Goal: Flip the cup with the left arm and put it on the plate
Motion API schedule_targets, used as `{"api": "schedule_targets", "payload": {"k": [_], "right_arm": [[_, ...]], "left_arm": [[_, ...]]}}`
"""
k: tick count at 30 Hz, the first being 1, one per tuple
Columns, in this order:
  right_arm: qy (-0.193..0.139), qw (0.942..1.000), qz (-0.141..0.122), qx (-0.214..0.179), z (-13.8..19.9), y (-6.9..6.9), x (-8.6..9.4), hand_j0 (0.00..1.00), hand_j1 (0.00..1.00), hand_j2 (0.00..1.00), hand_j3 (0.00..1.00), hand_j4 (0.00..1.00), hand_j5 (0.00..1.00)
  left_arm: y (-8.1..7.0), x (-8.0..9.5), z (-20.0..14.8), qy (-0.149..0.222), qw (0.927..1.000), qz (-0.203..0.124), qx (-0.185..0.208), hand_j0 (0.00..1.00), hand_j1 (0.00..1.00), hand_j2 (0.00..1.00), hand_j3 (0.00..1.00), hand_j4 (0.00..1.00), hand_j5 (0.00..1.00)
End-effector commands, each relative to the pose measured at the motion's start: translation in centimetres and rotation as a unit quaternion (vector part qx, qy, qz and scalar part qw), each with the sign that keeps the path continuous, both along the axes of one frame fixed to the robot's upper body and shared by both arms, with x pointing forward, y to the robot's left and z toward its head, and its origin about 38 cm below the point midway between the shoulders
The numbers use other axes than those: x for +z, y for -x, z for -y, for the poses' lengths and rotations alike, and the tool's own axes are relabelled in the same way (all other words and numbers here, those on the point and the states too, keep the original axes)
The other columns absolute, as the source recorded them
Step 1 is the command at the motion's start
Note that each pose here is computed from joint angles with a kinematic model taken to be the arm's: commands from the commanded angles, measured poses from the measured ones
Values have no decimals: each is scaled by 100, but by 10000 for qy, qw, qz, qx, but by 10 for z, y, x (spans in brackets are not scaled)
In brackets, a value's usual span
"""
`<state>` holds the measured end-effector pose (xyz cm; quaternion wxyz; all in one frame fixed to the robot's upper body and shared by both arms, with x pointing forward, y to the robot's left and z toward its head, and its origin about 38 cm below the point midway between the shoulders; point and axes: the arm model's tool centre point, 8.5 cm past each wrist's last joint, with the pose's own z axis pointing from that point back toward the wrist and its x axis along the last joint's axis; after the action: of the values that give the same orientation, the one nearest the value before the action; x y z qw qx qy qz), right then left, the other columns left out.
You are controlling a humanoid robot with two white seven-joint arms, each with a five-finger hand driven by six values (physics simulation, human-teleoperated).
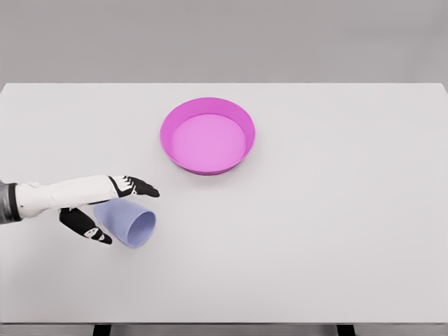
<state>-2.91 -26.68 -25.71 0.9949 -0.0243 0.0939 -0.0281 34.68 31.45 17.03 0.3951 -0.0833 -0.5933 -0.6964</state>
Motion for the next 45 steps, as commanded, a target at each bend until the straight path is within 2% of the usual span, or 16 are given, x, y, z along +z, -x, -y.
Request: {"api": "schedule_targets", "payload": {"k": [1,10,13,16,19,21,23,26,27,30,34,36,39,40,44,45], "right_arm": [[0,10000,-4,9,0,0,0,100,100,100,100,100,100],[0,10000,-3,2,0,0,0,100,100,100,100,100,100],[0,10000,-3,2,0,0,0,100,100,100,100,100,100],[0,10000,-3,2,0,0,0,100,100,100,100,100,100],[-1,10000,-3,2,0,0,0,100,100,100,100,100,100],[0,10000,-3,2,0,0,0,100,100,100,100,100,100],[0,10000,-3,2,0,0,0,100,100,100,100,100,100],[0,10000,4,2,0,0,0,100,100,100,100,100,100],[0,10000,-4,9,0,0,0,100,100,100,100,100,100],[0,10000,-3,2,0,0,0,100,100,100,100,100,100],[0,10000,-3,2,0,0,0,100,100,100,100,100,100],[0,10000,-3,2,0,0,0,100,100,100,100,100,100],[0,10000,-3,2,0,0,0,100,100,100,100,100,100],[-8,10000,5,1,0,0,0,100,100,100,100,100,100],[0,10000,-3,2,0,0,0,100,100,100,100,100,100],[0,10000,5,2,0,0,0,100,100,100,100,100,100]], "left_arm": [[-1,-4,0,46,10000,-55,44,100,100,100,100,100,100],[-1,-15,2,-137,9999,-54,26,100,100,100,100,100,100],[-3,-18,1,-190,9995,-166,180,100,100,100,100,100,100],[-3,-20,2,-202,9993,-208,217,87,87,87,87,87,87],[-3,-24,4,-207,9990,-280,265,84,84,84,84,84,84],[-3,-25,4,-220,9989,-293,276,76,76,76,76,76,76],[-2,-27,3,-236,9986,-348,314,73,73,73,73,73,73],[-2,-24,3,-154,9988,-339,314,68,68,68,68,68,68],[-3,-19,4,-36,9991,-306,302,67,67,67,67,67,67],[-3,-5,8,667,9962,-465,301,62,62,62,62,62,62],[-6,5,10,1068,9925,-505,308,59,59,59,59,59,59],[-16,21,18,1457,9880,-441,274,58,58,58,58,58,58],[-28,33,33,2028,9780,-438,222,58,58,58,58,58,58],[-32,35,38,2258,9727,-484,209,58,58,58,58,58,58],[-36,35,46,2554,9646,-618,232,55,55,55,55,55,55],[-38,35,47,2710,9597,-698,256,54,54,54,54,54,54]]}}
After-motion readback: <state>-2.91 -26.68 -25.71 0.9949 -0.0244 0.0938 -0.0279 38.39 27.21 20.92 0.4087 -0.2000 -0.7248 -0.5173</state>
